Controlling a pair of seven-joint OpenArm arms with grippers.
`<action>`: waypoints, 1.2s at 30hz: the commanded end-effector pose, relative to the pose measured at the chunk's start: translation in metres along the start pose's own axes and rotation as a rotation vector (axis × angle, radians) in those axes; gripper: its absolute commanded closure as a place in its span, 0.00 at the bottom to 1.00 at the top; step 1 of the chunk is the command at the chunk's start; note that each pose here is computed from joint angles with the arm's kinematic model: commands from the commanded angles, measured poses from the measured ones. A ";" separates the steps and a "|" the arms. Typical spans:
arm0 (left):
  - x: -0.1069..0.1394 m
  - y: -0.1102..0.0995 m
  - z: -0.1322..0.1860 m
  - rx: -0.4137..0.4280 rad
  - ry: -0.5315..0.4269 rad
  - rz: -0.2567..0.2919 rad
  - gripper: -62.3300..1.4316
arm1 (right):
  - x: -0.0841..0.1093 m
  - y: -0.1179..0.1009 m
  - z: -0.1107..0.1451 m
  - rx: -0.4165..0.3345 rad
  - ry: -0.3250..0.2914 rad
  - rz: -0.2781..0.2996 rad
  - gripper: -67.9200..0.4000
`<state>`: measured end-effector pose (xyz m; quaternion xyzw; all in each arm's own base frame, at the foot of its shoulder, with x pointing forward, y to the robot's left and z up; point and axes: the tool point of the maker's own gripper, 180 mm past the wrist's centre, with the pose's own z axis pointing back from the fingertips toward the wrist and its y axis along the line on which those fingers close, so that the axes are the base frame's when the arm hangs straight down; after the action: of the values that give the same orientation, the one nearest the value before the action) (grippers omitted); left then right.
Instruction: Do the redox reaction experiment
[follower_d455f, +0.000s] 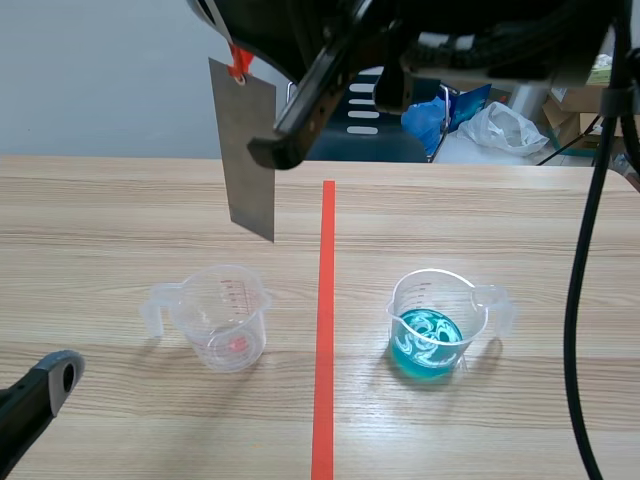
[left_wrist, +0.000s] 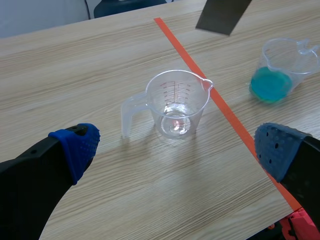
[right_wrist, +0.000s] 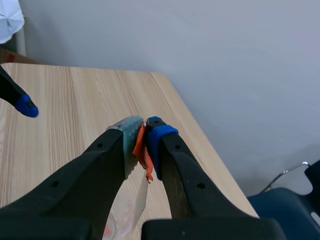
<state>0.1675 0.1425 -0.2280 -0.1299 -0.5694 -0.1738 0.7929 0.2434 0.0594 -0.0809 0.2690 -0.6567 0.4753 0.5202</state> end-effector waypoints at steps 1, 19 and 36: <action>0.010 -0.002 -0.001 -0.003 -0.036 0.005 0.00 | 0.012 0.000 0.003 0.002 -0.031 0.025 0.98; 0.010 -0.002 -0.001 -0.003 -0.036 0.004 0.00 | 0.031 -0.011 0.018 -0.017 -0.104 0.065 0.98; 0.011 -0.002 -0.001 -0.003 -0.037 0.004 0.00 | 0.005 -0.007 -0.003 0.064 -0.078 -0.038 0.98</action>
<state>0.1676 0.1425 -0.2279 -0.1299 -0.5695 -0.1738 0.7928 0.2480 0.0596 -0.0879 0.3127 -0.6403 0.4806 0.5112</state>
